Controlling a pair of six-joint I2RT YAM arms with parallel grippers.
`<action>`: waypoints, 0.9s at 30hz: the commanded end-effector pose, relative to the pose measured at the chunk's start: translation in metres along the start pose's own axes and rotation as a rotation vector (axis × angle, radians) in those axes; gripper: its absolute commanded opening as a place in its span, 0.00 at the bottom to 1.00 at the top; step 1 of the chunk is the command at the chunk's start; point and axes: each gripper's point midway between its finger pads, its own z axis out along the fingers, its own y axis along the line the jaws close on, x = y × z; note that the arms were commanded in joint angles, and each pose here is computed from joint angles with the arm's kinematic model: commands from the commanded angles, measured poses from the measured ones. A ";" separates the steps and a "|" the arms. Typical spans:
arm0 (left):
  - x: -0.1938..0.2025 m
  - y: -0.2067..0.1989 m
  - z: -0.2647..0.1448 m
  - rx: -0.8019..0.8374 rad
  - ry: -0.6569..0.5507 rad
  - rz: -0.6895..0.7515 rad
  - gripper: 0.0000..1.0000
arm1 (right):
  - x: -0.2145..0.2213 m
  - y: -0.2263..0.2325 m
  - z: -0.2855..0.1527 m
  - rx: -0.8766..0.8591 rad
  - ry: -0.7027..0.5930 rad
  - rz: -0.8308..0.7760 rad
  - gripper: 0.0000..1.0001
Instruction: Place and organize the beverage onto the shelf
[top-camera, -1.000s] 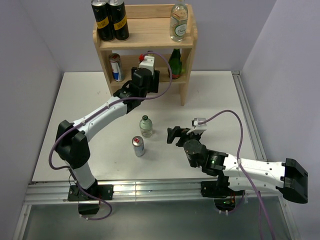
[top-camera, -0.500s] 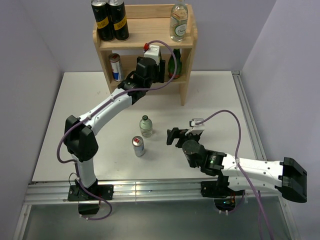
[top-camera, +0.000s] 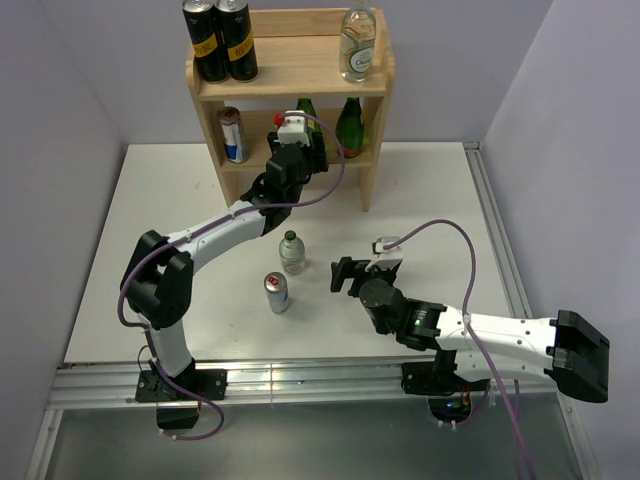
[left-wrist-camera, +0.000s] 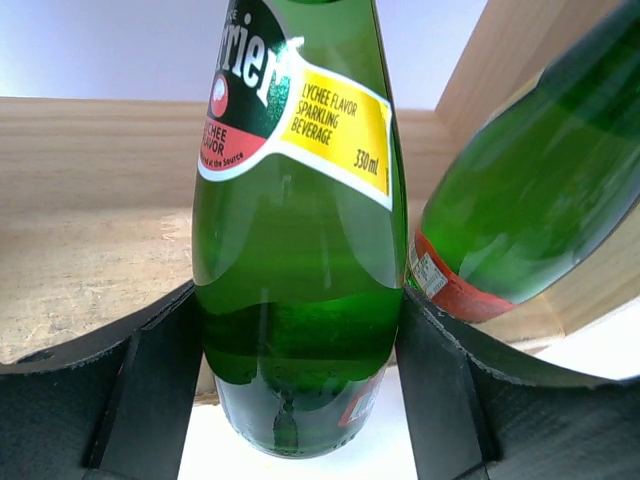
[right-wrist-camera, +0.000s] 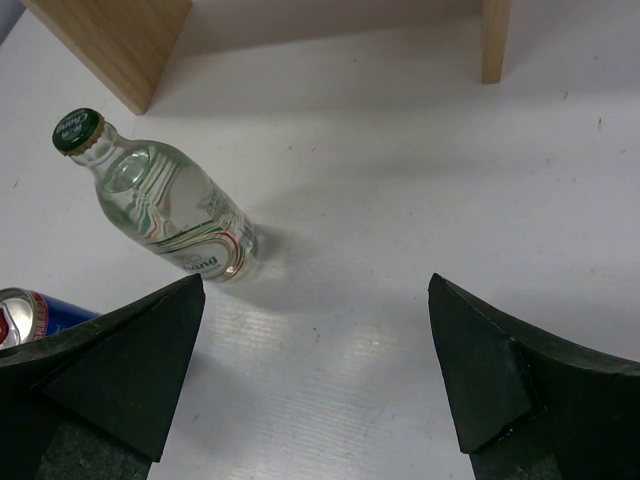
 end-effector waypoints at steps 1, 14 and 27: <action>-0.028 -0.004 -0.005 0.001 -0.127 -0.092 0.00 | -0.003 0.002 0.004 0.004 -0.016 0.016 1.00; 0.033 -0.015 -0.015 0.011 -0.065 -0.057 0.00 | 0.003 0.001 0.006 0.011 -0.002 0.004 1.00; 0.083 -0.031 -0.019 0.034 0.027 0.025 0.00 | 0.001 0.000 0.004 0.011 -0.010 0.010 1.00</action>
